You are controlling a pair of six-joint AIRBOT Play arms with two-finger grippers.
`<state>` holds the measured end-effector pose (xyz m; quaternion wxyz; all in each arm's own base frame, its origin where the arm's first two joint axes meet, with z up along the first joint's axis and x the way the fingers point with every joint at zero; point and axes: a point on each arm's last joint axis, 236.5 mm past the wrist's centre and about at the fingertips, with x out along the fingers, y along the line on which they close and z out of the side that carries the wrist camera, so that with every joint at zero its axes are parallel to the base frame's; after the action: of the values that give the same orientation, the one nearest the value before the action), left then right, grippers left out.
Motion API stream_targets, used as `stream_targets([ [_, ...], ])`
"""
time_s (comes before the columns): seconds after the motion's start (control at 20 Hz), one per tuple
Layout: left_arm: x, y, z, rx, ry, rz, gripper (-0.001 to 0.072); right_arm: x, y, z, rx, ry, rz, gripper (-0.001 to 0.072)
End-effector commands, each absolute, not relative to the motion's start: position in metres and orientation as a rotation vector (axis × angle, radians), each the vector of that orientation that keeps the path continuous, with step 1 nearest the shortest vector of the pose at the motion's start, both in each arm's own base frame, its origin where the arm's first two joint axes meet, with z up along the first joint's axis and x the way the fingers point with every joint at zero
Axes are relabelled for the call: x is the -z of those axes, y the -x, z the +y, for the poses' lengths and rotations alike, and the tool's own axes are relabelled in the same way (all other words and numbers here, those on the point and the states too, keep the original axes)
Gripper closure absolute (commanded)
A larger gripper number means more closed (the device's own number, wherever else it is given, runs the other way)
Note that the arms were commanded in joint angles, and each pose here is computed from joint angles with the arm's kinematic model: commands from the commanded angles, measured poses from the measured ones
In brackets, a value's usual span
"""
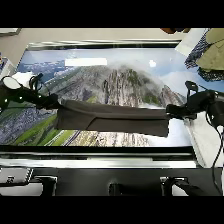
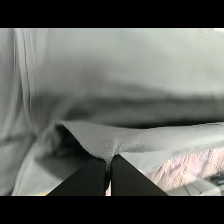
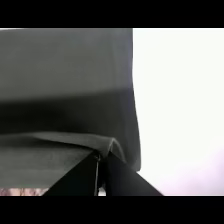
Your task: Fold the clothes and pants, and hang the long-sleeved shirts on hangers.
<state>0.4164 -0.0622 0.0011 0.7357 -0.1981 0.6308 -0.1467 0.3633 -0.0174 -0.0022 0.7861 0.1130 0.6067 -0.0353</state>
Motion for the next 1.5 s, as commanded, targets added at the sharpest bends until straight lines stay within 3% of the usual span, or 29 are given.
stream_targets([
  [0.0,0.005,-0.449,-0.065,0.342,0.447,1.368,0.069,0.002,-0.387,-0.028,0.111,-0.223,1.269,0.0684],
  [0.4,0.048,-0.467,-0.087,0.377,0.43,1.439,0.0685,0.044,-0.395,-0.029,0.118,-0.236,1.367,0.0682],
  [0.45,0.052,-0.468,-0.087,0.373,0.432,1.44,0.0654,0.049,-0.394,-0.029,0.126,-0.245,1.381,0.0677],
  [0.5,0.052,-0.47,-0.086,0.369,0.433,1.433,0.0572,0.052,-0.394,-0.029,0.149,-0.279,1.384,0.0603],
  [0.55,0.05,-0.473,-0.085,0.367,0.432,1.423,0.0458,0.051,-0.395,-0.03,0.178,-0.34,1.378,0.0475],
  [0.6,0.045,-0.477,-0.082,0.365,0.432,1.409,0.0358,0.044,-0.397,-0.026,0.156,-0.439,1.373,0.0462],
  [0.65,0.038,-0.481,-0.079,0.365,0.429,1.394,0.0304,0.032,-0.402,-0.024,0.115,-0.568,1.352,0.0462],
  [0.7,0.03,-0.485,-0.076,0.367,0.424,1.378,0.0304,0.018,-0.408,-0.025,0.065,-0.686,1.313,0.0456],
  [0.85,0.003,-0.494,-0.07,0.36,0.428,1.341,0.0297,0.001,-0.398,-0.052,-0.071,-0.843,1.272,0.0268],
  [1.0,-0.013,-0.496,-0.07,0.373,0.411,1.32,0.0297,0.022,-0.373,-0.059,-0.165,-0.829,1.374,0.0227],
  [1.45,-0.017,-0.496,-0.07,0.352,0.438,1.321,0.0297,0.088,-0.377,-0.038,-0.277,-0.845,1.477,0.0234],
])
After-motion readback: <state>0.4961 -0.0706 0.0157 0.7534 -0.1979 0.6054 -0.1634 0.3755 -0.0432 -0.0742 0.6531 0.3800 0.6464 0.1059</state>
